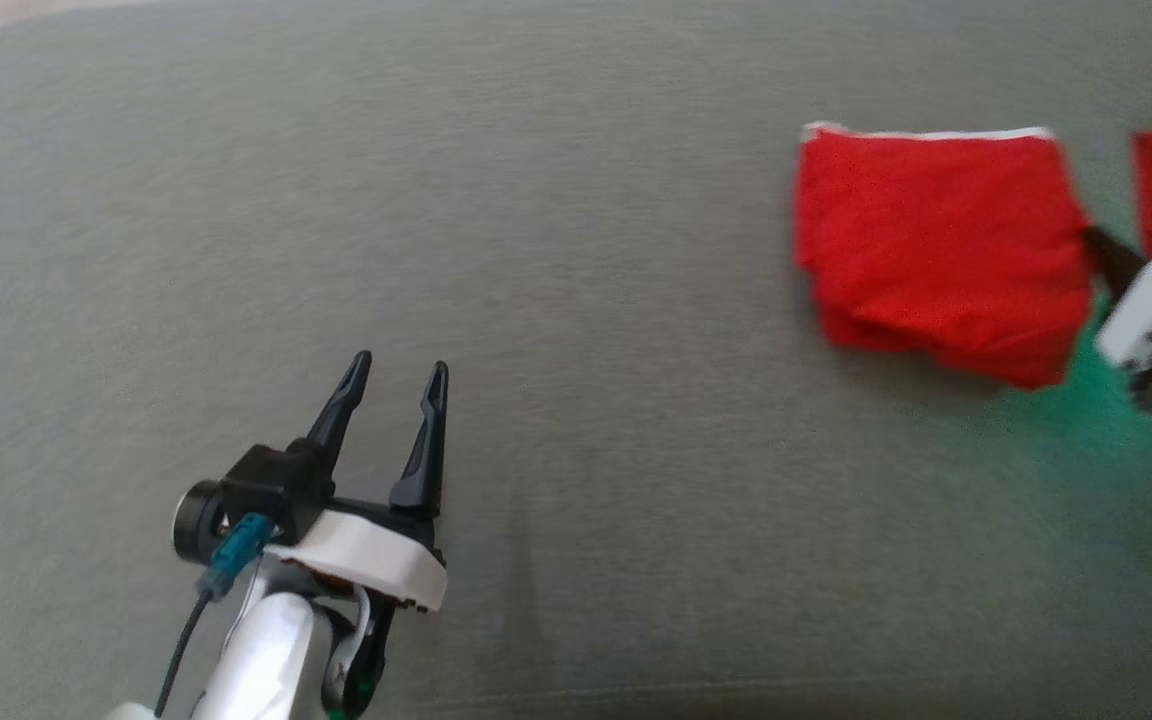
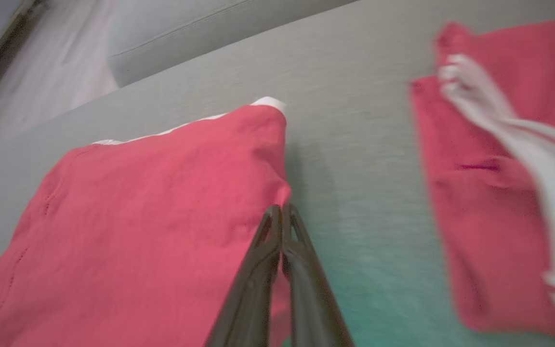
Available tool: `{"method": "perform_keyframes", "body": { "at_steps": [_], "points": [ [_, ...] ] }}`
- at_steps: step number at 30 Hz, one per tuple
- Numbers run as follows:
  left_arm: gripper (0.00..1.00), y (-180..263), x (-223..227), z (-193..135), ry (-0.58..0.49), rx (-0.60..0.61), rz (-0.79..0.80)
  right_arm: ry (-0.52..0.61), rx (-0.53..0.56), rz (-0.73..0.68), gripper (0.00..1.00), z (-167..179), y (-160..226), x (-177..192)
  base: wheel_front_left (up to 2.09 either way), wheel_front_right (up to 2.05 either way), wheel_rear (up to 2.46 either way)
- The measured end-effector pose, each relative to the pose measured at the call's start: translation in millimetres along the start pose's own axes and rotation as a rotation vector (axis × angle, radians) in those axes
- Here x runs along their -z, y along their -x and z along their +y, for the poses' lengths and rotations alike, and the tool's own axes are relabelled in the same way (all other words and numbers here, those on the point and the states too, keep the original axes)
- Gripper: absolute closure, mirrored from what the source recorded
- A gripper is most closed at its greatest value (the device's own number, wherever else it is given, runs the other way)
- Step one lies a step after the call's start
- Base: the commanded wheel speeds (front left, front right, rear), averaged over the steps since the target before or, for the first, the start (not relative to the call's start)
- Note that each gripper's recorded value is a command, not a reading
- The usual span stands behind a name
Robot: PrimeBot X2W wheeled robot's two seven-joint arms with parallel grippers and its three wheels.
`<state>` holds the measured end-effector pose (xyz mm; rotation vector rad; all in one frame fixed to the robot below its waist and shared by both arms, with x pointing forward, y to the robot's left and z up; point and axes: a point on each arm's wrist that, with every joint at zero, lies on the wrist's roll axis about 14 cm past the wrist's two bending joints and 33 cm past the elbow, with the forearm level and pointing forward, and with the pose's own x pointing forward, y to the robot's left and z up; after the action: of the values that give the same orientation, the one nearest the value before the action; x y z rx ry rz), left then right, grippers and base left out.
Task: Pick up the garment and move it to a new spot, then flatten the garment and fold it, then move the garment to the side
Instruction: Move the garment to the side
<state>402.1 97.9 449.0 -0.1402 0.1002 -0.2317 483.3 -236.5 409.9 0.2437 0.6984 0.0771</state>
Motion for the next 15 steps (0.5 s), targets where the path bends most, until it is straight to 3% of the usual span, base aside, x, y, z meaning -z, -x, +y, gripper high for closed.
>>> {"method": "perform_keyframes", "body": {
  "at_steps": [9, 15],
  "points": [
    [0.0, -17.3, 14.6, -29.9, 0.013, 0.1, 0.033, 0.015, 0.198, -0.097, 1.0, -83.6, 40.4, -39.0, 0.0, 0.0, 0.0],
    [0.0, -16.4, 23.7, -21.1, 0.01, 0.078, 0.058, 0.078, 0.21, -0.171, 1.0, -83.0, 35.6, -87.5, 0.0, 0.0, 0.0]
  ]
}}
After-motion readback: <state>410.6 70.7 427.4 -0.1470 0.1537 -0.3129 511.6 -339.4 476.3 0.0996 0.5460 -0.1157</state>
